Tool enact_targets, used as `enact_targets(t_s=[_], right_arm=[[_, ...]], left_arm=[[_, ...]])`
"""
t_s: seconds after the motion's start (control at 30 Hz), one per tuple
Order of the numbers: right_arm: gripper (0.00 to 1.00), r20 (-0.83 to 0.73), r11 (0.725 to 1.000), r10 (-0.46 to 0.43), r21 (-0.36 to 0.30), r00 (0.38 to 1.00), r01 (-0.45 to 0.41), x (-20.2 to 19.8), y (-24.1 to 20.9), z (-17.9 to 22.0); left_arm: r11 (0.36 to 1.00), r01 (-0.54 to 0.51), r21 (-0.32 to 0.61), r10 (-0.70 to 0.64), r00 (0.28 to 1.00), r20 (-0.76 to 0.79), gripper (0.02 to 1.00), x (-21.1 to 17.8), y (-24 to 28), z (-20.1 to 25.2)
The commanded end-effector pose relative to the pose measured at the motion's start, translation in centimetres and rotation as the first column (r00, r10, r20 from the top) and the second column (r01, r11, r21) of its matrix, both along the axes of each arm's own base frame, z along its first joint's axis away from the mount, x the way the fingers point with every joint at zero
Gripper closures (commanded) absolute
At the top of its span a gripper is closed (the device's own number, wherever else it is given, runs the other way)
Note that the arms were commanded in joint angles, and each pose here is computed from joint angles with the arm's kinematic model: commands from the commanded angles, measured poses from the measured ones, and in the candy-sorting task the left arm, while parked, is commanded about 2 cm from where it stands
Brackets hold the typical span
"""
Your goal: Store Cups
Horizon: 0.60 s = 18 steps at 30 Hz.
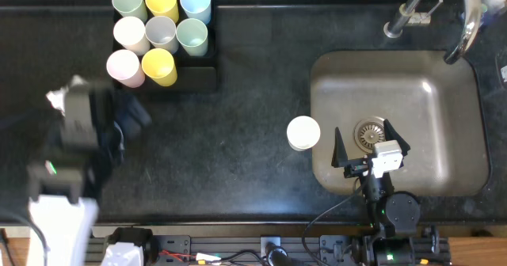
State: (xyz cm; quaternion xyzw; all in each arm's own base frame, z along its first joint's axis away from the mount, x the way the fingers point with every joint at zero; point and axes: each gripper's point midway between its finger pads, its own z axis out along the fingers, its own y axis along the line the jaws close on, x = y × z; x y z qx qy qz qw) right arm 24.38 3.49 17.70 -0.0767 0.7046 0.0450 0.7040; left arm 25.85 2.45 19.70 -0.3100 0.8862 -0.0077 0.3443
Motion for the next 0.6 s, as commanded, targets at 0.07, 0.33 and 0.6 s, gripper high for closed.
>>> enact_targets(t_s=[0.07, 0.33, 0.6], right_arm=[[0.005, -0.001, 1.0, 0.005, 0.006, 1.0, -0.005, 0.0, 0.1, -0.3], [0.003, -0.001, 1.0, 0.005, 0.006, 1.0, -0.005, 0.0, 0.1, -0.3], [0.003, -0.001, 1.0, 0.005, 0.006, 1.0, -0.005, 0.0, 0.1, -0.3]], left_arm=[[0.838, 0.427, 0.34, -0.495, 0.856, 0.146, 0.02, -0.6, -2.6, -4.1], [0.809, 0.359, 0.465, -0.55, 0.74, 0.387, 0.02, -1.5, -3.3, -5.3], [0.811, 0.323, 0.487, -0.546, 0.718, 0.432, 0.02, -1.8, -3.2, -5.8]])
